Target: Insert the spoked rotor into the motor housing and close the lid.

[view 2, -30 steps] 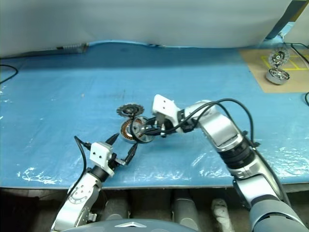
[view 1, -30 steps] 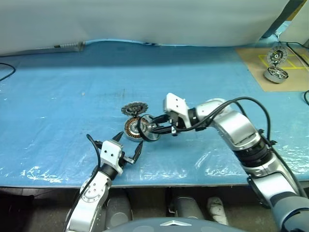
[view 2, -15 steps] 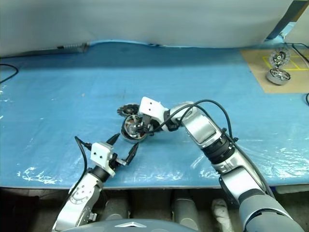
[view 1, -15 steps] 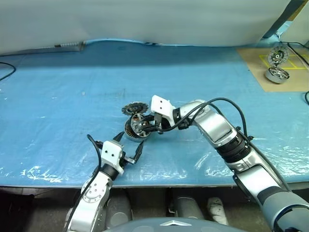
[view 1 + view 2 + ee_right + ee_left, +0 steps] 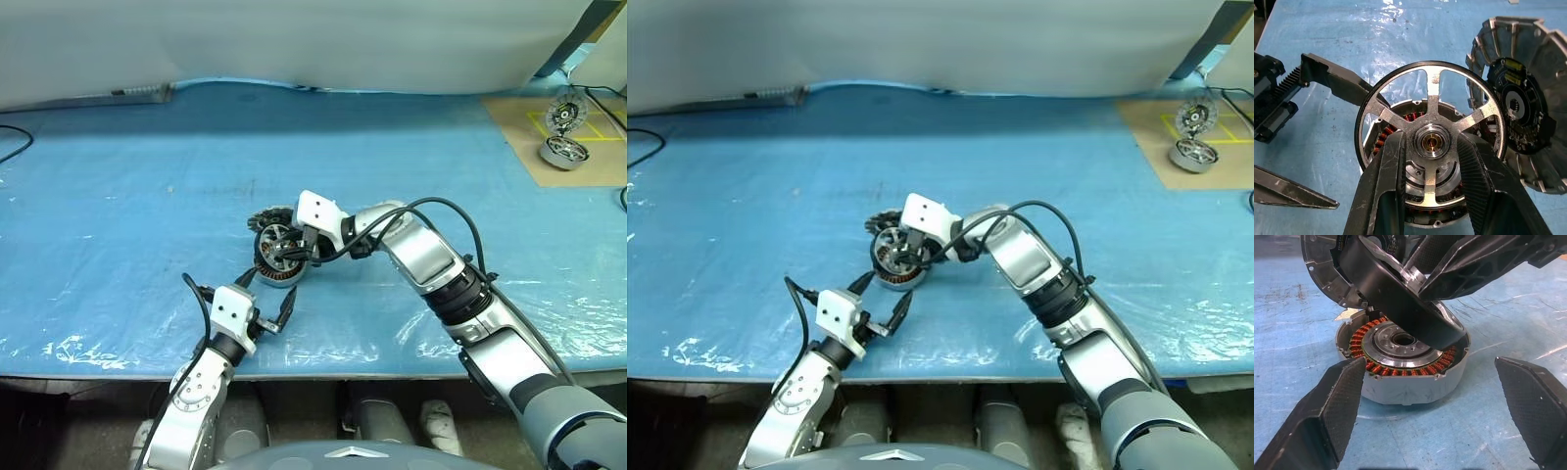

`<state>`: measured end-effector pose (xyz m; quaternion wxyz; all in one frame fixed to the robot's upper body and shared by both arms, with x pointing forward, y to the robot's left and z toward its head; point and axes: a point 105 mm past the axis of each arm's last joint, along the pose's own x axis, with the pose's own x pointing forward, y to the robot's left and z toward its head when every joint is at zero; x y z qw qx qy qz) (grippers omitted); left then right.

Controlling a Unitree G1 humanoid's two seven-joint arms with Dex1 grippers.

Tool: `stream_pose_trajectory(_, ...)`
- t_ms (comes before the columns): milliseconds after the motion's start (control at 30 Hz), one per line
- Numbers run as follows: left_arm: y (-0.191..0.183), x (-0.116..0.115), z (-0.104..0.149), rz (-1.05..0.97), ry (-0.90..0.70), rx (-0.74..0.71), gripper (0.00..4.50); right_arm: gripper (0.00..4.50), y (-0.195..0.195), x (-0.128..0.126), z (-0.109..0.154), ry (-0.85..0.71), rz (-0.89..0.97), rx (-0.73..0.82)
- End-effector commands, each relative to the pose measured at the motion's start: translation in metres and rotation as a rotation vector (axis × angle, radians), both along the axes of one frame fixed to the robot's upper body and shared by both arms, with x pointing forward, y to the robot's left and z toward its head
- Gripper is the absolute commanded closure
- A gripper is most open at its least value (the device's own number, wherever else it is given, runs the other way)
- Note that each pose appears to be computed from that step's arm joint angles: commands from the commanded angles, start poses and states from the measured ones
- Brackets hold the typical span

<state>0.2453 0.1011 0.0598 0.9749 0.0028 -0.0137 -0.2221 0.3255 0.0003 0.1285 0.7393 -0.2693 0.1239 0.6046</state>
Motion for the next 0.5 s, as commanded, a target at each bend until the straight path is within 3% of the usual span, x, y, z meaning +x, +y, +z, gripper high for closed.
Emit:
stream_pose_trajectory(33, -0.0010, -0.0006, 0.0068, 0.003, -0.033, -0.008, 0.00, 3.30, 0.0019, -0.0007, 0.0107, -0.046, 0.031, 0.004)
stream_pose_trajectory(267, -0.0009, -0.0011, 0.0060, 0.007, -0.029, -0.013, 0.00, 3.30, -0.0057, -0.0039, 0.0061, -0.024, 0.033, -0.021)
stream_pose_trajectory(300, -0.0008, -0.0012, 0.0060, 0.008, -0.028, -0.013, 0.00, 2.56, -0.0060, -0.0047, 0.0054, -0.021, 0.035, -0.022)
stream_pose_trajectory(500, 0.0017, -0.0017, 0.0054, 0.021, -0.027, -0.013, 0.00, 0.60, -0.0020, -0.0069, 0.0075, -0.026, 0.035, -0.004)
